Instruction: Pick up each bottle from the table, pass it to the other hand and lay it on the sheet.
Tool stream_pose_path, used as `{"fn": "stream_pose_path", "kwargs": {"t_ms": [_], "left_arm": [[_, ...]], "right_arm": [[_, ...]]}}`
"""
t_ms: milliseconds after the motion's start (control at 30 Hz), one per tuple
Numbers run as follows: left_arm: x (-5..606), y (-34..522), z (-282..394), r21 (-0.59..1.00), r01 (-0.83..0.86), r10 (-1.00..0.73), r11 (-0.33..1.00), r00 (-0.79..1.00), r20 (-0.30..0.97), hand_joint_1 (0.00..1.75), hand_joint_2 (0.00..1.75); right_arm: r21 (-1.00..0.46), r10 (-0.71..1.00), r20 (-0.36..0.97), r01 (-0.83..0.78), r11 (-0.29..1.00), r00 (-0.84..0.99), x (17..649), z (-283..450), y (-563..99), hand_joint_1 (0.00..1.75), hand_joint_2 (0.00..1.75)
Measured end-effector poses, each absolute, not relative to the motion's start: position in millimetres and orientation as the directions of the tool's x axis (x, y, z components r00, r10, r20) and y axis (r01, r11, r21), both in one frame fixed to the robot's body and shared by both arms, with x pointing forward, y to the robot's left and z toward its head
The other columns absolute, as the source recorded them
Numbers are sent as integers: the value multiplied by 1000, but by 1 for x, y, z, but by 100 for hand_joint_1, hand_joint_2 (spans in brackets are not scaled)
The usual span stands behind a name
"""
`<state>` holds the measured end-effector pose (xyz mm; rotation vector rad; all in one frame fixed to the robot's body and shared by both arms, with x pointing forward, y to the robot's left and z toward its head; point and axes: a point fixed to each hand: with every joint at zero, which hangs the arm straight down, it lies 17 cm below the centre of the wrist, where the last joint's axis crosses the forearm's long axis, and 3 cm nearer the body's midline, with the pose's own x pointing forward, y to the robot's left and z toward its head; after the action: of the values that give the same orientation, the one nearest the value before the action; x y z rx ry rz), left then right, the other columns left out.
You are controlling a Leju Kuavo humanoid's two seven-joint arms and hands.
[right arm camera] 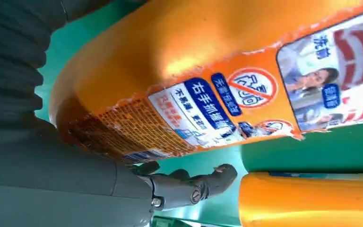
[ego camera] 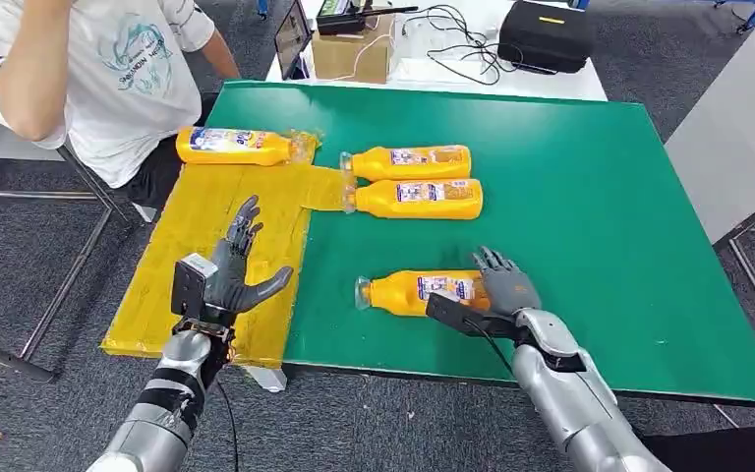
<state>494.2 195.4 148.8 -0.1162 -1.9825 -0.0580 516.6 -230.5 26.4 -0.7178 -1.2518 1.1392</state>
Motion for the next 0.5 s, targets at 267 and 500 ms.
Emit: {"fn": "stream_pose_path", "kwargs": {"t_ms": [267,500], "left_arm": [[495,195,150,-16,108,58,994,-401,914,0,175],[496,195,152,-10,105,52,994,-405,913,0,175]], "right_arm": [[-913,938,339,-264,311,-69,517,25,-236,0,175],[-916,942,330,-264,304,-62,518,25,-239,0,175]]}}
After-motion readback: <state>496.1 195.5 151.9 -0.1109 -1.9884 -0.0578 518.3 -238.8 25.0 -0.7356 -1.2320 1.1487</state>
